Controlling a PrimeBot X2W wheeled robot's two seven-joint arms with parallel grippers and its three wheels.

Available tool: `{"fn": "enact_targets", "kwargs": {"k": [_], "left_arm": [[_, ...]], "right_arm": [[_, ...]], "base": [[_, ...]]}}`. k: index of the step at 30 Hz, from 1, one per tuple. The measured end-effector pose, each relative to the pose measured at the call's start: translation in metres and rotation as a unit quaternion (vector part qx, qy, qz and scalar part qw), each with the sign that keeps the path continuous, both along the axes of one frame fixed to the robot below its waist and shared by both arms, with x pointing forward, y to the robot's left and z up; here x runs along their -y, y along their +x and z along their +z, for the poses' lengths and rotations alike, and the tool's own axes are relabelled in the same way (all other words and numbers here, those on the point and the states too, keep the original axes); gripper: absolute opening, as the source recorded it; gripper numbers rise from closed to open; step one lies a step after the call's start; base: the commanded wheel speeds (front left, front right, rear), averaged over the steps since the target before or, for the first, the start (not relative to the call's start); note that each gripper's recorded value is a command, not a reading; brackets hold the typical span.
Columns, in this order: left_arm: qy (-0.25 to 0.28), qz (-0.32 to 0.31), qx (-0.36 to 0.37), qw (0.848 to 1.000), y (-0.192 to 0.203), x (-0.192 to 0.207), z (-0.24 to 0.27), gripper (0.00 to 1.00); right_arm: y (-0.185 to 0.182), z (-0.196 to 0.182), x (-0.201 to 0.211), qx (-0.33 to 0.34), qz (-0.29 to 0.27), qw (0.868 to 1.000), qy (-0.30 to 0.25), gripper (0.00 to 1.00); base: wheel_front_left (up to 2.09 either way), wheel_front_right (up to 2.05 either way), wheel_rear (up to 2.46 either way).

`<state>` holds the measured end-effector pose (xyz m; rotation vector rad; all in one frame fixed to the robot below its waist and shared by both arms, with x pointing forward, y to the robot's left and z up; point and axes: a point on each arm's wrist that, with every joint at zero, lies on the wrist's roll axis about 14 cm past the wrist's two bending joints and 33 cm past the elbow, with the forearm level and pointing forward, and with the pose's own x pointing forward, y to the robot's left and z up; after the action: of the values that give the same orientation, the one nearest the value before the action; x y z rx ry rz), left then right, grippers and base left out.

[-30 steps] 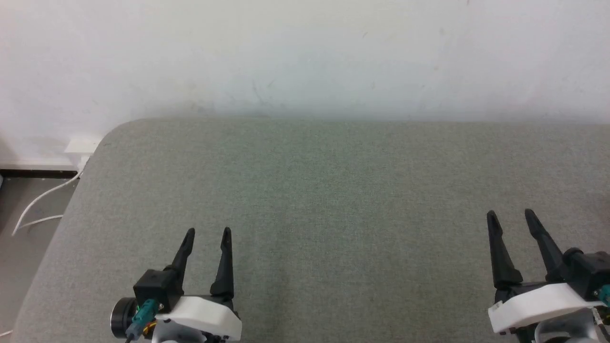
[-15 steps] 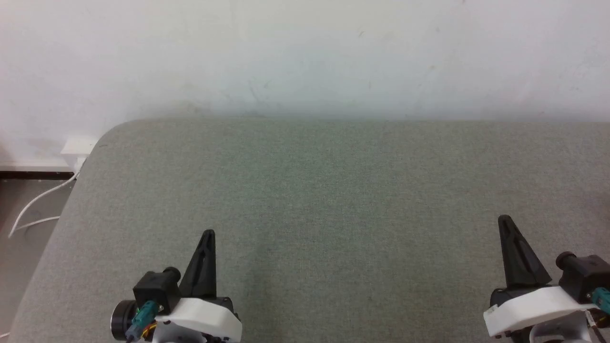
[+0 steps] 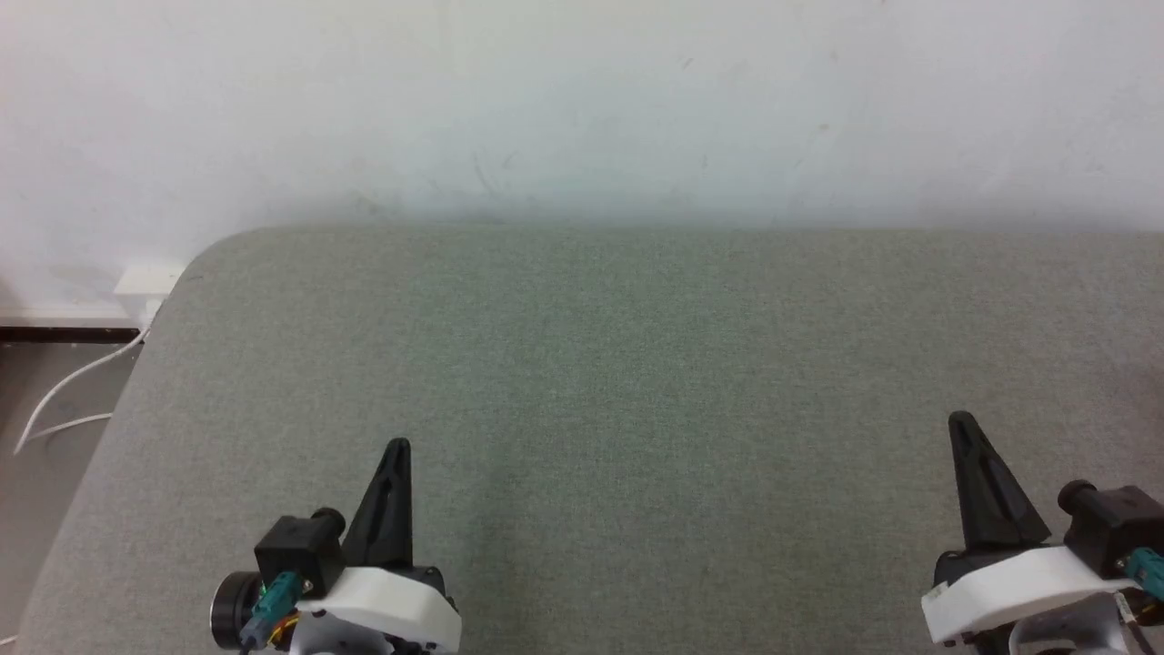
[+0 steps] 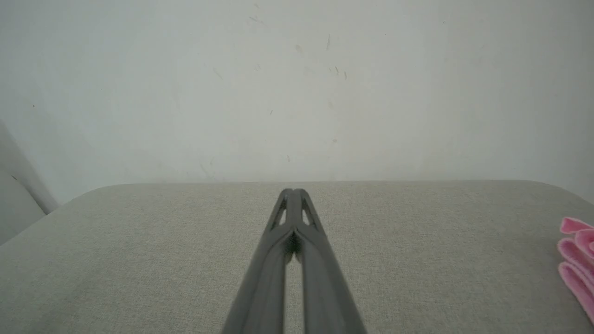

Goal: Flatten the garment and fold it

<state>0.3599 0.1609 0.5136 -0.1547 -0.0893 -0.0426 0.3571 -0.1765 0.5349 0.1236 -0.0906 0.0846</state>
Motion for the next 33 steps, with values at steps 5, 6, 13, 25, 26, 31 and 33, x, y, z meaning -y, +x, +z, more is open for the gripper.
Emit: {"fn": "enact_targets", "kwargs": {"k": [5, 6, 13, 25, 26, 31, 33], "left_arm": [[0.005, -0.001, -0.002, 1.0, 0.0007, 0.0001, 0.0005, 0.0], [0.007, -0.001, -0.003, 1.0, 0.0009, 0.0002, 0.0005, 0.0], [0.012, -0.001, -0.004, 1.0, 0.0019, -0.0003, 0.002, 0.0], [0.021, -0.001, -0.008, 1.0, 0.0035, -0.0014, 0.0033, 0.0], [0.021, -0.001, -0.008, 1.0, 0.0037, -0.0016, 0.0035, 0.0], [0.025, 0.0, -0.009, 1.0, 0.0043, -0.0022, 0.0044, 0.0], [0.026, 0.0, -0.011, 1.0, 0.0046, -0.0025, 0.0044, 0.0]], "right_arm": [[0.0, -0.0012, -0.0006, -0.003, 0.001, 1.0, -0.004, 0.0], [0.0, -0.0014, -0.0006, -0.004, 0.001, 1.0, -0.004, 0.0], [0.0001, -0.0031, -0.0014, -0.009, 0.002, 1.0, -0.009, 0.0], [0.0018, -0.0032, -0.0032, -0.011, 0.005, 1.0, -0.018, 0.0], [0.0019, -0.0031, -0.0034, -0.011, 0.005, 1.0, -0.019, 0.0], [0.002, -0.0048, -0.0043, -0.016, 0.006, 1.0, -0.023, 0.0], [0.002, -0.0051, -0.0045, -0.016, 0.007, 1.0, -0.024, 0.0]], "base": [[0.0, 0.0, 0.0], [0.0, 0.0, 0.0], [0.0, 0.0, 0.0], [0.0, 0.0, 0.0], [0.0, 0.0, 0.0], [0.0, 0.0, 0.0], [0.0, 0.0, 0.0]]}}
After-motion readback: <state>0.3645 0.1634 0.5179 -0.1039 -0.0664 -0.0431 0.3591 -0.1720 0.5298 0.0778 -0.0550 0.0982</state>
